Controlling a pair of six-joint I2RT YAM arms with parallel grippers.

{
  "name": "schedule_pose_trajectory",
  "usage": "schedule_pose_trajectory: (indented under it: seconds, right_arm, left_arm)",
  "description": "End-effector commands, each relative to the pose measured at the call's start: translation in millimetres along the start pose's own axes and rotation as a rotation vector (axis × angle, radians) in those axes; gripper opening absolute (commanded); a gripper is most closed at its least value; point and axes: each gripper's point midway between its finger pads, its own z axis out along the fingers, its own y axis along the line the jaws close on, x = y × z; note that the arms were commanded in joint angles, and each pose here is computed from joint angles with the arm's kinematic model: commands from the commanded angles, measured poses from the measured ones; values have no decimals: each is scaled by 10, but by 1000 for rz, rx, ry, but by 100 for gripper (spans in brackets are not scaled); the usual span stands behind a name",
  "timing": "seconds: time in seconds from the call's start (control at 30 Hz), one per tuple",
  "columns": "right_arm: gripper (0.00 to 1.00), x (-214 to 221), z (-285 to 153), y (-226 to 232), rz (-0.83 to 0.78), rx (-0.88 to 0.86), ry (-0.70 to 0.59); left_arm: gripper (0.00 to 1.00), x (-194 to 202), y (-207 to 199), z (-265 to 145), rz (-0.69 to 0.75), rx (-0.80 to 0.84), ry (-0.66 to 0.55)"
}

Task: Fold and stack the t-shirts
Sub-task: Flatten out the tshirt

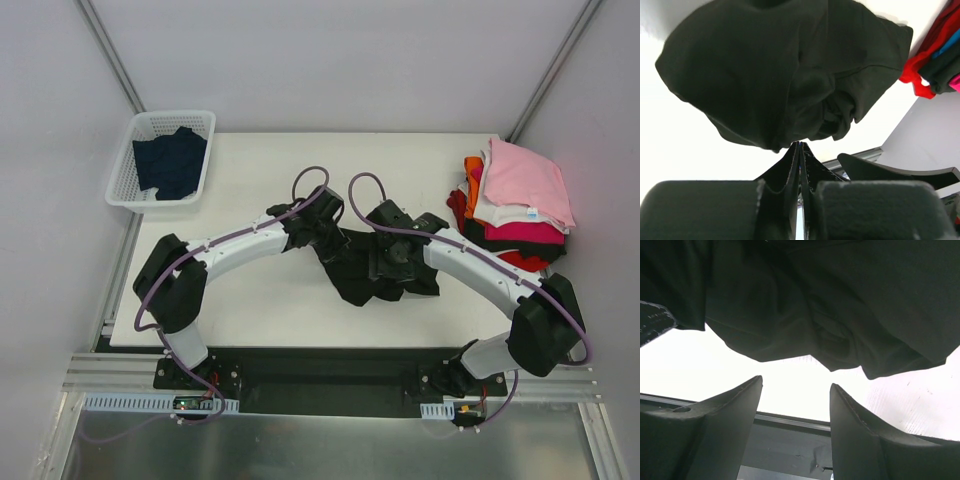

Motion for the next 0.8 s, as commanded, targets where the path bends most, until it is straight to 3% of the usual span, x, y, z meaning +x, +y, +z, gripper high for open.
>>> schedule_pose_trajectory:
  seconds: [0.0,0.57,0.6,0.63,0.73,0.77]
  right_arm:
    - [60,-9,-32,-46,-12,14,-23]
    - [59,-149,-24,-19,-27,6,-37]
    - [59,-153,-19,-2,-29,1,-39]
    - [59,-164,-17,-3,-27,2,-41]
    - [59,-149,8,-6,-28,4,-35]
    - [59,-139,18,-12,-27,6,-33]
  left_arm:
    - [0,-18,-161,-113,5,44,-12]
    - [0,-204,-515,-447,76,117,-98]
    - [5,-185,-497,-435,74,111,-90]
    - [21,-153,-448,-395,70,98,-72]
    - [50,-76,-257,-276,35,50,-33]
    - [55,-59,-193,-239,28,35,-26]
